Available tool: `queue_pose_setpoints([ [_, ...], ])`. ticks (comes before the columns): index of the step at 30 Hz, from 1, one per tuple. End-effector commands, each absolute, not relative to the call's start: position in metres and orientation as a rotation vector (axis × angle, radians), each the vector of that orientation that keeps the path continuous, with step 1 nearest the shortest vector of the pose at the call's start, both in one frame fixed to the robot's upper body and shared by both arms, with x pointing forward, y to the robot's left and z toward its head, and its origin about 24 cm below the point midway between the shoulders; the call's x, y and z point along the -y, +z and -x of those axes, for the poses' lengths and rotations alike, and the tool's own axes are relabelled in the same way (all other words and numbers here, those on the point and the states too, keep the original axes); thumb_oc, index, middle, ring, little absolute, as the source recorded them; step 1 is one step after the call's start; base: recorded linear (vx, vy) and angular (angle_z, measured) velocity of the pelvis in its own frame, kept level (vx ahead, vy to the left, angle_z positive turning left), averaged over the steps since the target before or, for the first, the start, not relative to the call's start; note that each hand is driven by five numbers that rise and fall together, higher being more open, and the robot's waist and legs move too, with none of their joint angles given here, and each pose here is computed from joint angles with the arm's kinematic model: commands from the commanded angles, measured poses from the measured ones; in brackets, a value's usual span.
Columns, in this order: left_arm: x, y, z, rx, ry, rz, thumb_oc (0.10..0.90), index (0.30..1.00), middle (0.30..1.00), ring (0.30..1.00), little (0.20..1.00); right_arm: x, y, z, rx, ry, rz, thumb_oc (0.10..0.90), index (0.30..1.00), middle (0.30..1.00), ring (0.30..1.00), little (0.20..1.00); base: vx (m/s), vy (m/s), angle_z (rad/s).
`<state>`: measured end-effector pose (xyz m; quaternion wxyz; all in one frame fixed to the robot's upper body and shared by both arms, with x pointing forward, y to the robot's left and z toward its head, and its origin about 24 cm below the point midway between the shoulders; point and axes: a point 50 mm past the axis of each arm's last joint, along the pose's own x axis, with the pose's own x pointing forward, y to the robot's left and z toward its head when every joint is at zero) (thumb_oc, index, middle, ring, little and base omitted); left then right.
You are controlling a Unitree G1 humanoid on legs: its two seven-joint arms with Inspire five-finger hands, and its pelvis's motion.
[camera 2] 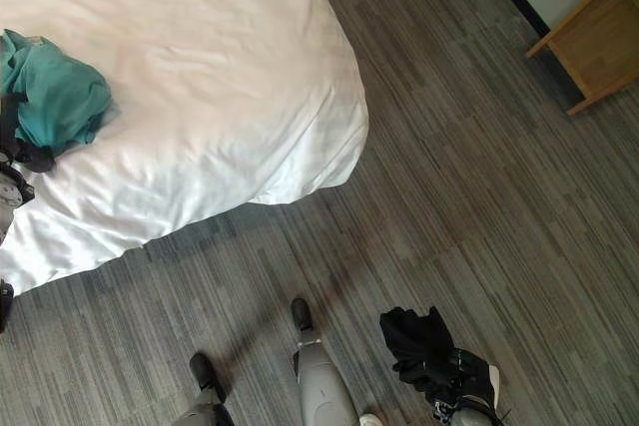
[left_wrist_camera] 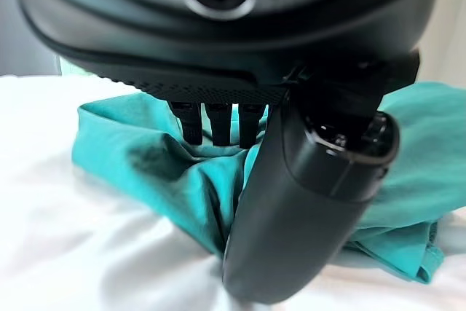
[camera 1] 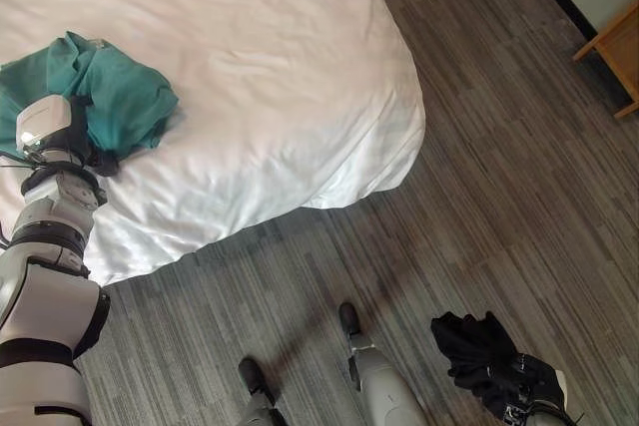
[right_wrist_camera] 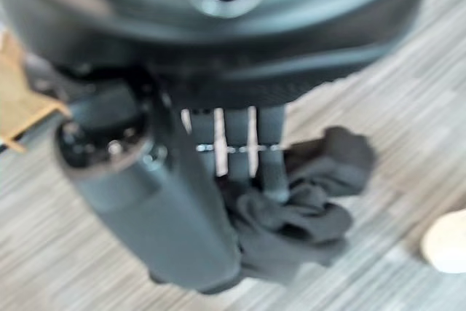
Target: Pick up bed clothes into laundry basket.
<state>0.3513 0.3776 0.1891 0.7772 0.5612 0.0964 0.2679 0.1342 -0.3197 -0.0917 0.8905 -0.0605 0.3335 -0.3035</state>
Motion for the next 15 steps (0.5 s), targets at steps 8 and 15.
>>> queue_pose_setpoints([
  [8, -0.402, 0.291, -0.323, 0.137, 0.868, -1.254, 0.400, 0.300, 0.300, 0.300, 0.300, 0.321, -0.092, -0.121, -0.679, -0.602, 0.171, 0.400, 0.300, 0.300, 0.300, 0.300, 0.02, -0.038, 0.10],
  [15, -0.371, 0.379, -0.281, 0.677, 0.980, -1.260, 0.400, 0.300, 0.300, 0.300, 0.300, 0.310, -0.103, -0.120, -0.746, -0.553, 0.160, 0.400, 0.300, 0.300, 0.300, 0.300, 0.00, -0.077, 0.24],
])
